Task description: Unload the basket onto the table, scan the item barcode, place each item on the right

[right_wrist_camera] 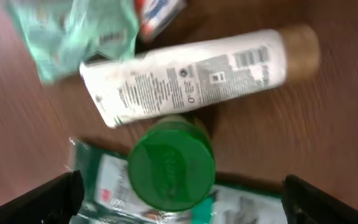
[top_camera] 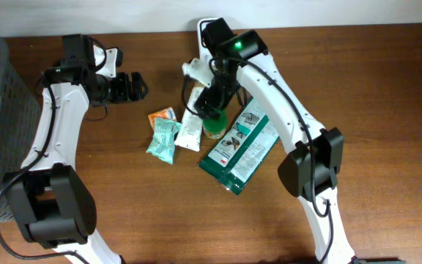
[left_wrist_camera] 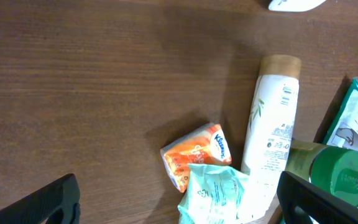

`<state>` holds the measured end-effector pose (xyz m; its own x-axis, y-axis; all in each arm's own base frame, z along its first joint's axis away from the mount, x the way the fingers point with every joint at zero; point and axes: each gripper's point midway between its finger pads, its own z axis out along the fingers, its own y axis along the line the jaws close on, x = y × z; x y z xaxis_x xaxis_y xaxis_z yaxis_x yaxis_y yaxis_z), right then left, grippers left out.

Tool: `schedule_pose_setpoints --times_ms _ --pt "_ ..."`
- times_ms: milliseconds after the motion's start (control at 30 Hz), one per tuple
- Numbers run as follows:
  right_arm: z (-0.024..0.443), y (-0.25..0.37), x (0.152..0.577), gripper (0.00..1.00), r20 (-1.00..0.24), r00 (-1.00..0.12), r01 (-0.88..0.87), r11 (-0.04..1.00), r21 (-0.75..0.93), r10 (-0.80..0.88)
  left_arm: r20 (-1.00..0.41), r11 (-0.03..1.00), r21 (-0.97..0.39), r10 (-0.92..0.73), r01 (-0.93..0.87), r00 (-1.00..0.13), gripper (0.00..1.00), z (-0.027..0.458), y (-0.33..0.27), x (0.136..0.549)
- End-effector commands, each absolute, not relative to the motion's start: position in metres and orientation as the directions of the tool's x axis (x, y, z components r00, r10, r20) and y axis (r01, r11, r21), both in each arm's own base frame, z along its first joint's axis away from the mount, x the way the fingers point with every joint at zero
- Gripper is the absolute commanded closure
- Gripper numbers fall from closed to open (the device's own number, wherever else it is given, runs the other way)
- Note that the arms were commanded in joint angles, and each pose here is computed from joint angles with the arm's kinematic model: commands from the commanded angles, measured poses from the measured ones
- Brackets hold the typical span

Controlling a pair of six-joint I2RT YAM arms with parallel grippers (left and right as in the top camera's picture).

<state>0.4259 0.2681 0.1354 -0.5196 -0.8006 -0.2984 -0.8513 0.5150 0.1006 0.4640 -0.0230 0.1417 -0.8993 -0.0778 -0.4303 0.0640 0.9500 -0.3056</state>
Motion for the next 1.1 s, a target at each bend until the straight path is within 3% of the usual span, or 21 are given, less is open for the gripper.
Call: schedule_pose_setpoints --times_ms 0,100,167,300,600,767,1067 --pt "0.133 0.269 0.419 0.07 -0.221 -0.796 -0.603 0.765 0.226 -0.563 -0.44 0.951 -0.303 -0.075 0.069 -0.895 0.01 0.144 -0.022 0.469" --pt "0.116 0.258 0.426 0.09 -0.157 -0.924 -0.374 0.912 0.169 -0.35 -0.44 0.951 -0.303 -0.076 0.068 -0.895 0.01 0.144 -0.021 0.469" --pt "0.105 0.255 0.43 0.08 -0.152 -0.947 -0.305 0.941 0.143 -0.284 -0.44 0.951 -0.303 -0.076 0.068 -0.895 0.01 0.144 -0.021 0.469" --pt "0.084 0.251 0.433 0.1 -0.16 -0.947 -0.29 0.955 0.056 -0.278 -0.44 0.951 -0.303 -0.076 0.068 -0.895 0.01 0.144 -0.021 0.469" --pt "0.081 0.262 0.426 0.11 -0.145 -0.946 -0.307 0.945 0.108 -0.291 -0.44 0.951 -0.303 -0.076 0.068 -0.895 0.01 0.144 -0.021 0.469" --pt "0.113 0.265 0.44 0.11 -0.219 -0.933 -0.317 0.94 0.122 -0.287 -0.44 0.951 -0.303 -0.076 0.068 -0.895 0.01 0.144 -0.021 0.469" --pt "0.085 0.268 0.413 0.11 -0.115 -0.944 -0.32 0.942 0.103 -0.309 -0.44 0.951 -0.303 -0.076 0.068 -0.895 0.01 0.144 -0.021 0.469"
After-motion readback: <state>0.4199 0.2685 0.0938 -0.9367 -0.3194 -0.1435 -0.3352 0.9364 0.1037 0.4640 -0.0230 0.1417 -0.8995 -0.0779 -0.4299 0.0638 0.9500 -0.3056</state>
